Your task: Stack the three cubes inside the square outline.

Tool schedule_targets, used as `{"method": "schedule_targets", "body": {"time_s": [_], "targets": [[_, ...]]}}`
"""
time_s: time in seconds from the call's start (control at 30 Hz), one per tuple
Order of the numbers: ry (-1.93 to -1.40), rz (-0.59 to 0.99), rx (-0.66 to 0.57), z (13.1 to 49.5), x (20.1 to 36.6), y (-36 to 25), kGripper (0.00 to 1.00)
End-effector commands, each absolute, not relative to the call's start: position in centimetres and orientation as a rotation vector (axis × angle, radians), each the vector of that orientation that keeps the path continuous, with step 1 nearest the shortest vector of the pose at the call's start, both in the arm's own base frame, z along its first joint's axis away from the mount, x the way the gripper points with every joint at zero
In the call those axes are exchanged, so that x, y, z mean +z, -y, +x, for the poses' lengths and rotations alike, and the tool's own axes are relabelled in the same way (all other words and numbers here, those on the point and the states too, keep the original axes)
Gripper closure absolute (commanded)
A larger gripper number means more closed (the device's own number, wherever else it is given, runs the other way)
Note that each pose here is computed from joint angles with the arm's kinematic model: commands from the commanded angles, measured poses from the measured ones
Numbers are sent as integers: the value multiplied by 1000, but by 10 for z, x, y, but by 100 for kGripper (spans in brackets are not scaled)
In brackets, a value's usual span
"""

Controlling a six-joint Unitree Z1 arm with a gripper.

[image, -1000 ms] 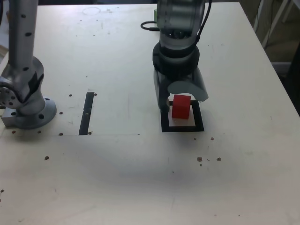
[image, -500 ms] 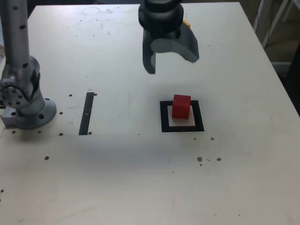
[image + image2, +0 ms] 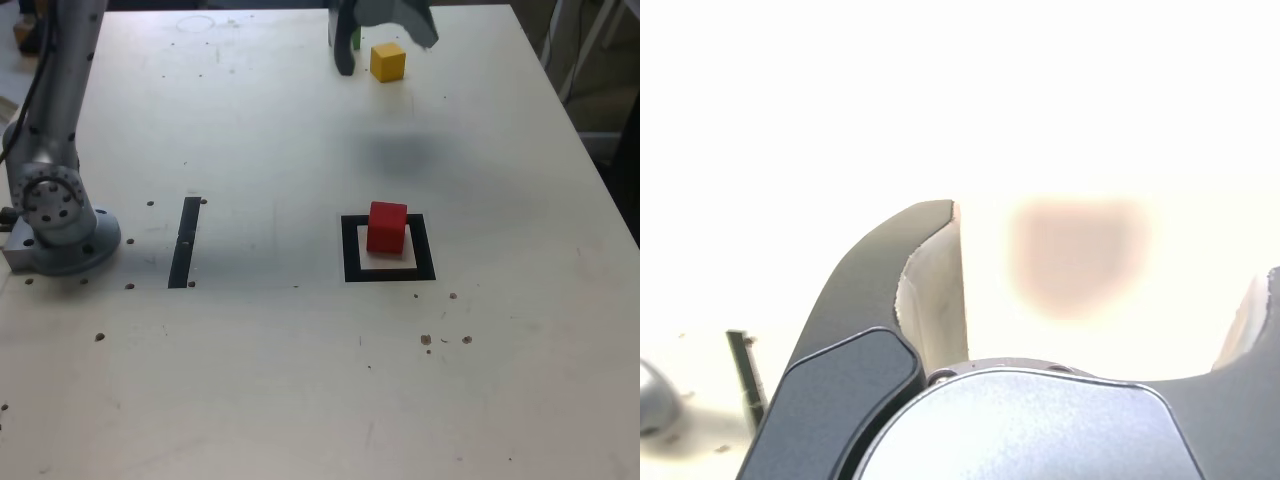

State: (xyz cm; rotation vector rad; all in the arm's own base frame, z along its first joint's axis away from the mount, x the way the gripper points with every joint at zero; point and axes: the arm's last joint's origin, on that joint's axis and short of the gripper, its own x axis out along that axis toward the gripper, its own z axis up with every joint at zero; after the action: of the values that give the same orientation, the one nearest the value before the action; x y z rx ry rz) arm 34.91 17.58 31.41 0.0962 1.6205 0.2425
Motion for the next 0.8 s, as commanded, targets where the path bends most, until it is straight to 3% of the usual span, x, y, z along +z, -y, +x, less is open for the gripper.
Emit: {"method": "schedule_targets", "body": {"time_s": [0.0, 0.13, 0.43, 0.77], "targets": [[-1597, 72, 265, 352, 318, -197, 2], [-1592, 29, 291, 352, 314, -220, 3], [-1637, -36, 337, 354, 288, -253, 3], [-1635, -63, 393, 353, 279, -276, 4]]}}
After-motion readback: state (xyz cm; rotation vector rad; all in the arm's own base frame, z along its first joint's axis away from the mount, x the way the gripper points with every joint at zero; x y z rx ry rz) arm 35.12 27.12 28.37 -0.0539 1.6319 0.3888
